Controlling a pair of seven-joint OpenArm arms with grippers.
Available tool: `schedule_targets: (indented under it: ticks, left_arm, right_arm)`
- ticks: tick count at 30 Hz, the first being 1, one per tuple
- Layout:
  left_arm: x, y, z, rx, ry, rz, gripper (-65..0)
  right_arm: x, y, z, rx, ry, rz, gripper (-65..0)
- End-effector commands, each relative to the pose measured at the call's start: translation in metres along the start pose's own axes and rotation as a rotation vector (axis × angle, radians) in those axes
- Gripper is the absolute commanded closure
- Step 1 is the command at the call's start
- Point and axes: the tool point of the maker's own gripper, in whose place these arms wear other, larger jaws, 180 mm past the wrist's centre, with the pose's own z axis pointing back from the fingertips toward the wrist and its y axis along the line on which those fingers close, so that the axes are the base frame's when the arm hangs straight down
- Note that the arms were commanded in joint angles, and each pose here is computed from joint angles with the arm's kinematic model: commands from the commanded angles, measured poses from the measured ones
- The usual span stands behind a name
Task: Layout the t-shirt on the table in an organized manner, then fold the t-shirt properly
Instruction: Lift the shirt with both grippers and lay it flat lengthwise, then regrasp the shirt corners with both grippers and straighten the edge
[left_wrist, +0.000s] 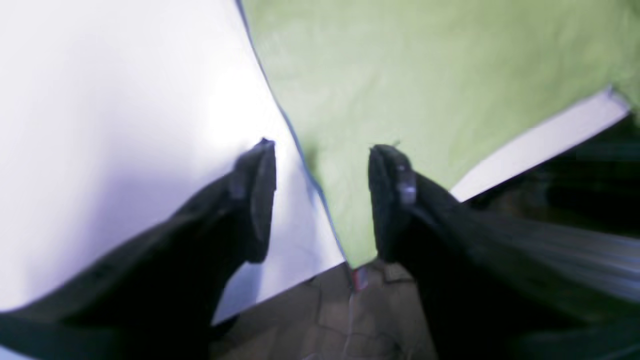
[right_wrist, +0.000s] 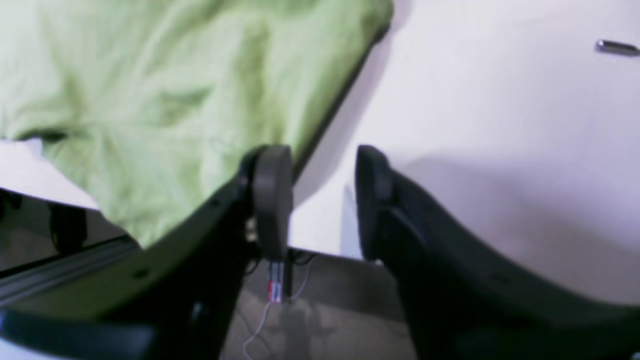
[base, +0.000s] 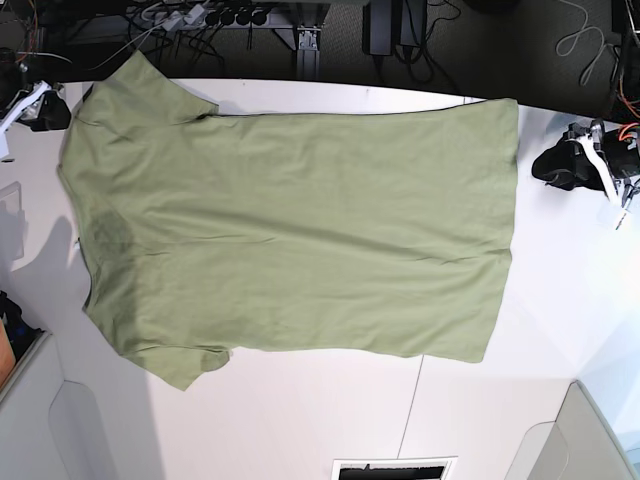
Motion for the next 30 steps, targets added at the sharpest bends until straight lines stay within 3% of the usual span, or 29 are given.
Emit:
schedule_targets:
  ticks: [1, 6, 9, 13, 24, 30]
  left_arm:
    - [0.007, 0.003, 0.010, 0.010, -0.033, -0.008, -33.5]
    - [-0.014, 0.007, 0.016, 0.031, -0.042, 0.062, -33.6]
    - [-0.023, 0.008, 0.011, 0.034, -0.035, 0.087, -34.0]
    - [-0.037, 0.016, 0.004, 0.062, -0.030, 0.130, -41.7]
    - [-0.074, 0.006, -0.003, 0.039, 0.024, 0.202, -41.7]
    - [-0.088, -0.008, -0.025, 0.017, 0.074, 0.174, -41.7]
  right_arm:
    - [0.014, -0.006, 0.008, -0.018, -0.031, 0.034, -24.3]
    - [0.009, -0.015, 0.011, -0.056, -0.008, 0.041, -34.8]
    - [0.006, -0.017, 0.012, -0.067, 0.000, 0.045, -34.8]
    - [-0.005, -0.018, 0.013, -0.067, 0.026, 0.034, -34.8]
    - [-0.015, -0.011, 0.011, -0.038, 0.033, 0.008, -34.7]
    - [-0.027, 0.008, -0.002, 0.014, 0.069, 0.012, -34.7]
